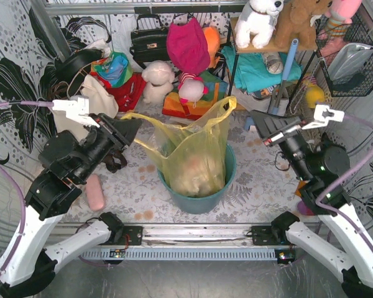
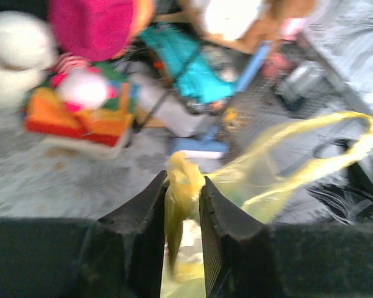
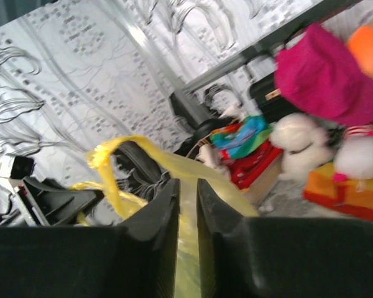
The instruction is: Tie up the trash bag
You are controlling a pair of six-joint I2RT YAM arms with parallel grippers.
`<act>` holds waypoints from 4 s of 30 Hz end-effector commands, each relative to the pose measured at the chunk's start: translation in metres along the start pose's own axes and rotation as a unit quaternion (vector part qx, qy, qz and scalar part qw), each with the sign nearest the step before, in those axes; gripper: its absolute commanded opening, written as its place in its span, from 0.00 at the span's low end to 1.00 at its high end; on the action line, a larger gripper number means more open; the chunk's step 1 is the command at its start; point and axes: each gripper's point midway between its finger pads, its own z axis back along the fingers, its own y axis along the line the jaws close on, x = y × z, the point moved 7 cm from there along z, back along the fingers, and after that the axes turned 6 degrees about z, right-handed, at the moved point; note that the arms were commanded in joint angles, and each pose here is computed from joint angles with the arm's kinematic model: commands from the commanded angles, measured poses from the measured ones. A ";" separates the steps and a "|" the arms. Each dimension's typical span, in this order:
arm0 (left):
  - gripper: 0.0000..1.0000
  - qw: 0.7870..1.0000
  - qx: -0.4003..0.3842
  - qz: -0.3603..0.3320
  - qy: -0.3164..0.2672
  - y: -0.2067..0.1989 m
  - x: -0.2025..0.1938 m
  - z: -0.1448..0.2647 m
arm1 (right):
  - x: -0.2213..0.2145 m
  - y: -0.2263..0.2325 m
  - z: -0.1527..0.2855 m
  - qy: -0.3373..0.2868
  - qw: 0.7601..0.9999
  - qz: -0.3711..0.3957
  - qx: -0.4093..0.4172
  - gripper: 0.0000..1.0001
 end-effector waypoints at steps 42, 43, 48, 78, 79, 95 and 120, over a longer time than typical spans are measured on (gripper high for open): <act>0.48 0.989 -0.130 -0.040 0.063 -0.062 0.023 -0.024 | -0.006 0.065 -0.050 0.098 0.967 -0.078 0.223 0.51; 0.48 0.989 -0.129 -0.041 0.063 -0.062 0.024 -0.023 | -0.006 0.065 -0.052 0.099 0.967 -0.078 0.222 0.50; 0.48 0.992 -0.096 -0.052 0.062 -0.057 0.032 -0.012 | -0.004 0.067 -0.056 0.095 0.967 -0.070 0.225 0.47; 0.28 0.979 -0.124 -0.079 0.145 -0.069 0.026 -0.011 | -0.006 0.063 -0.066 0.094 0.971 -0.060 0.212 0.41; 0.28 0.977 -0.139 -0.074 0.145 -0.072 0.026 -0.010 | -0.006 0.063 -0.068 0.092 0.971 -0.059 0.213 0.39; 0.22 0.952 -0.250 0.005 -0.178 -0.116 0.119 0.017 | 0.075 0.120 -0.090 -0.018 0.954 0.046 0.296 0.35; 0.73 0.946 -0.277 -0.027 0.163 -0.107 0.018 -0.026 | 0.021 0.069 -0.060 0.019 0.977 -0.024 0.209 0.30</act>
